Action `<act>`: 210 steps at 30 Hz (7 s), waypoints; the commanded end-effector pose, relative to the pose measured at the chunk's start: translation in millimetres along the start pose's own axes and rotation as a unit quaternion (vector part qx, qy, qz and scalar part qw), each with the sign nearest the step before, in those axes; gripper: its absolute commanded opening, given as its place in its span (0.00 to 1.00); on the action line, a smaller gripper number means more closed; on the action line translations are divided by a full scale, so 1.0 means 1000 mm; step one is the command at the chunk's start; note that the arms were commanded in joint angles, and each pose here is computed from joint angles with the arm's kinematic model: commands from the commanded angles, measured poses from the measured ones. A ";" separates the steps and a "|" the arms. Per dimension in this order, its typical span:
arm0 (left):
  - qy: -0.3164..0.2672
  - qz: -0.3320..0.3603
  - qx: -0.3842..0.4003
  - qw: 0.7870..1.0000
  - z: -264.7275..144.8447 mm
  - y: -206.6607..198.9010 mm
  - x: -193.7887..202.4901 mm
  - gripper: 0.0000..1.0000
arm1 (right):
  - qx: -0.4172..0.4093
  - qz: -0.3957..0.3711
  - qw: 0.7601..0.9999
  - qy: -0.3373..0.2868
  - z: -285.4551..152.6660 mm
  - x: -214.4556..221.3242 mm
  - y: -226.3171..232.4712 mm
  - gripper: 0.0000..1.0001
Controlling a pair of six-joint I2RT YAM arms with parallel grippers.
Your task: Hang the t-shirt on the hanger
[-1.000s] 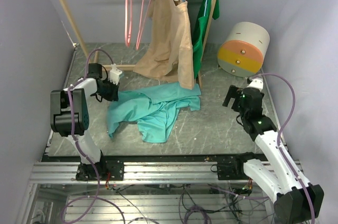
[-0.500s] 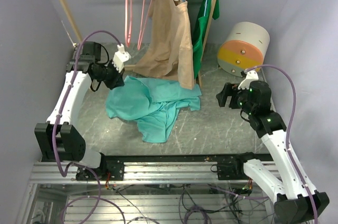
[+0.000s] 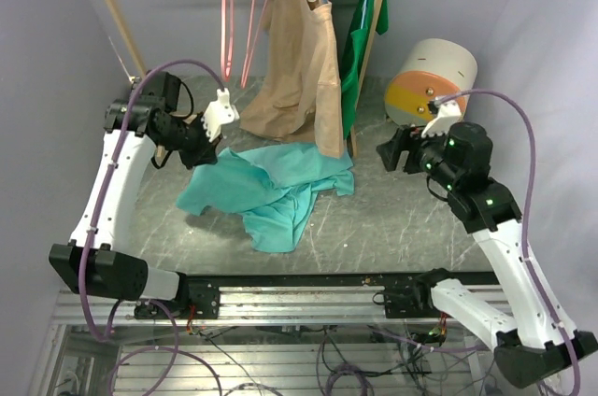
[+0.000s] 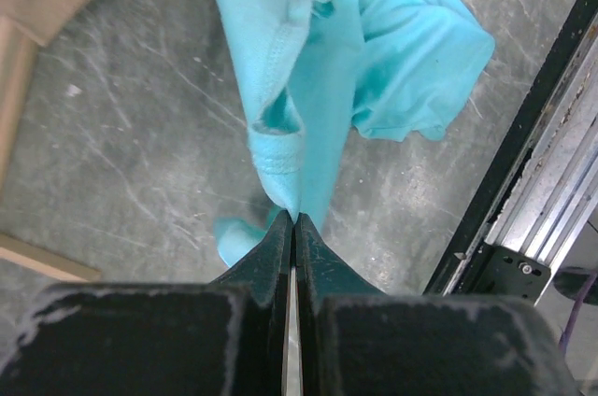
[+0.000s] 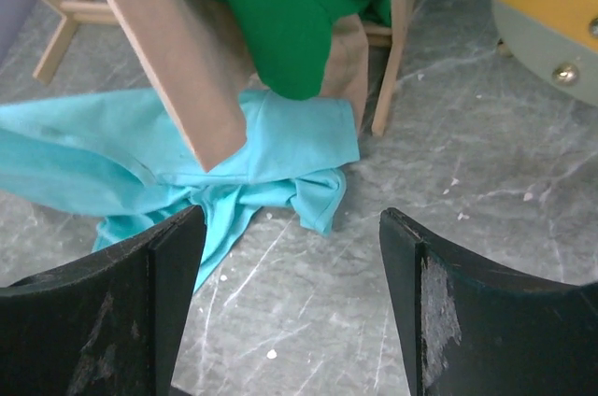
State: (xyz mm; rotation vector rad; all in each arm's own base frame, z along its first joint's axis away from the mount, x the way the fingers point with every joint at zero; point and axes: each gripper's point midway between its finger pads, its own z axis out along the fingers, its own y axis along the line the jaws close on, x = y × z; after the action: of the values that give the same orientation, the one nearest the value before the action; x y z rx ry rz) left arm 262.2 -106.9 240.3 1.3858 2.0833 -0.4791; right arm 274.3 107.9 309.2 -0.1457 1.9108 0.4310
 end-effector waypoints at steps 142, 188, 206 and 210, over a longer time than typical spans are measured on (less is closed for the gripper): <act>-0.100 -0.075 0.072 0.990 0.024 -0.037 -0.046 0.08 | -0.126 -0.007 0.961 -0.245 0.207 -0.188 0.241 0.61; -0.112 -0.084 0.084 0.987 0.033 -0.042 -0.042 0.08 | -0.015 -0.093 0.971 -0.220 0.258 -0.174 0.221 0.60; -0.116 -0.088 0.088 0.985 0.036 -0.043 -0.042 0.08 | -0.001 -0.119 0.970 -0.212 0.255 -0.164 0.208 0.00; -0.115 -0.089 0.089 0.985 0.036 -0.045 -0.040 0.08 | -0.010 -0.116 0.968 -0.221 0.247 -0.172 0.210 0.00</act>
State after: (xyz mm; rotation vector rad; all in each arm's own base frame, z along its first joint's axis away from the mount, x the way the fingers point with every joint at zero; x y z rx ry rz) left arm 248.9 -167.1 229.9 1.1708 2.0714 -0.8382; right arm 505.0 386.0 392.6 -0.2928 1.5141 0.2622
